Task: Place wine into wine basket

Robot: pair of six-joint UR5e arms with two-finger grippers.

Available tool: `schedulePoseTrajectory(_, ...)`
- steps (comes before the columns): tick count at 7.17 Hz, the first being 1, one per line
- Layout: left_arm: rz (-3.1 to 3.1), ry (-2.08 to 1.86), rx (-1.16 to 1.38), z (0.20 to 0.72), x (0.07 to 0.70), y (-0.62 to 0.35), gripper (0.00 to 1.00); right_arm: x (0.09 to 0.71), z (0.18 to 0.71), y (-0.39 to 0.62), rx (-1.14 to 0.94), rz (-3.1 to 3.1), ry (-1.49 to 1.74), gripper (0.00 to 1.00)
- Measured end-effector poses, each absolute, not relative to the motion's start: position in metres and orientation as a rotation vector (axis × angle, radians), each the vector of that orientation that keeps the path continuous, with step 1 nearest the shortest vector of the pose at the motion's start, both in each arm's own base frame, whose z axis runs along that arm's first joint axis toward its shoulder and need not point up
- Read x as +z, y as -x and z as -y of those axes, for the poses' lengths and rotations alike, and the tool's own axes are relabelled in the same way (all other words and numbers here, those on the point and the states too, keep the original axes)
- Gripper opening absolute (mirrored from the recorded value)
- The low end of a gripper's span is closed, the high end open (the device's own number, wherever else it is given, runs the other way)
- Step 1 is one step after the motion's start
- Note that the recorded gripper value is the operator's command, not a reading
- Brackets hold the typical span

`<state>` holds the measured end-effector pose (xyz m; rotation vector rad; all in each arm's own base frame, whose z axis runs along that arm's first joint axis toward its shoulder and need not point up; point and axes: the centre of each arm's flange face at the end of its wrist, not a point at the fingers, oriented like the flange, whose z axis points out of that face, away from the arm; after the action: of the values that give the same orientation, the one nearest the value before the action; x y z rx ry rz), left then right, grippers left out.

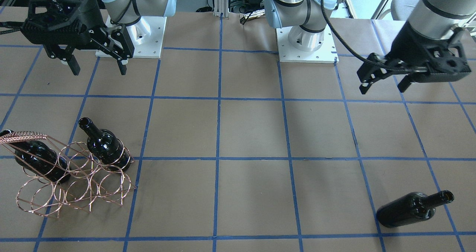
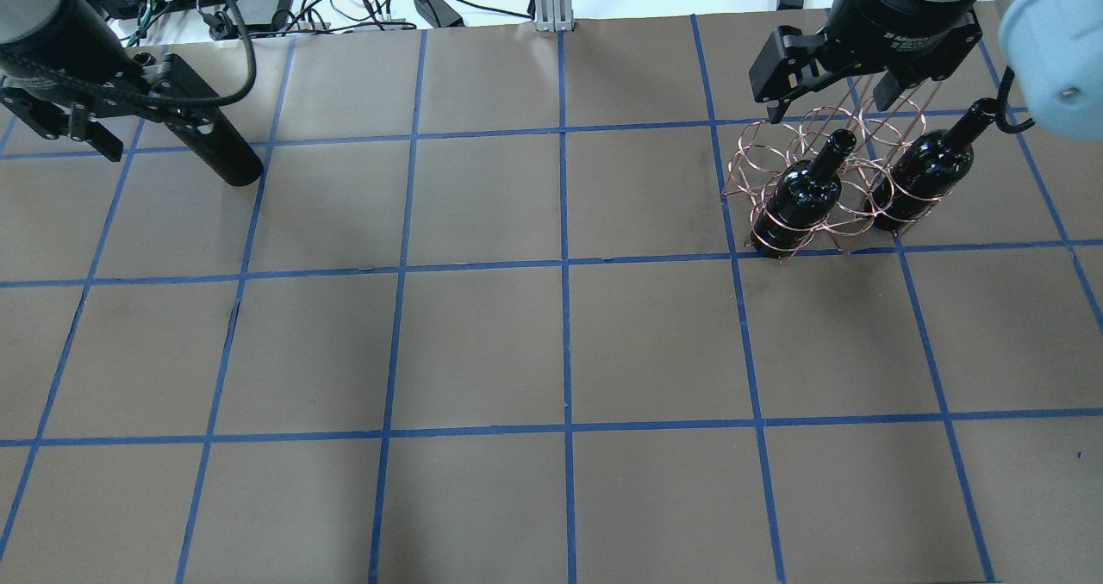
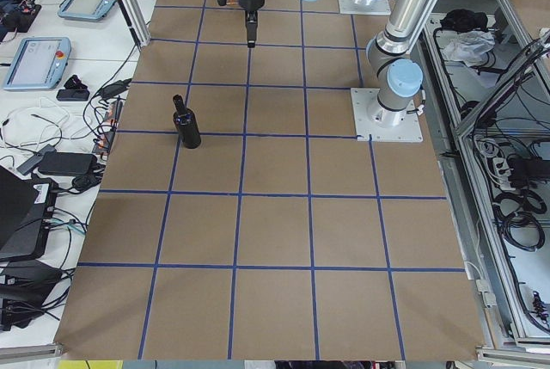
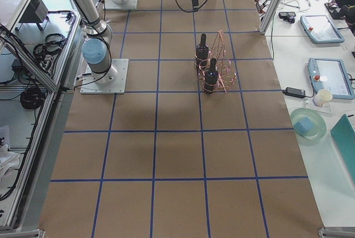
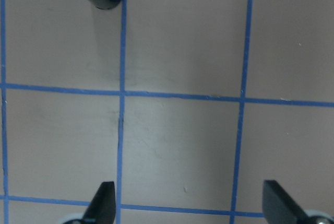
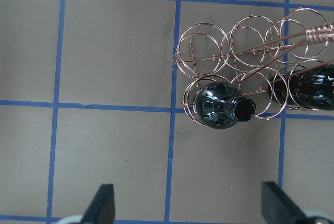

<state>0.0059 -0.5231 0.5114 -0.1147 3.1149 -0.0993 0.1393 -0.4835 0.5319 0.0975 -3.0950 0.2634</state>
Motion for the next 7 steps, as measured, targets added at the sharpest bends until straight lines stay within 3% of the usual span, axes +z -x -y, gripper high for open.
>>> schedulePoseTrajectory(3, -3.106, 0.087, -0.142, 0.589, 0.511, -0.076, 1.00, 0.532, 0.483, -0.139, 0.263, 3.095, -0.090, 1.00)
schedulePoseTrajectory(7, -3.089, 0.004, -0.166, 0.650, 0.466, -0.124, 1.00, 0.532, 0.483, -0.139, 0.265, 3.095, -0.089, 1.00)
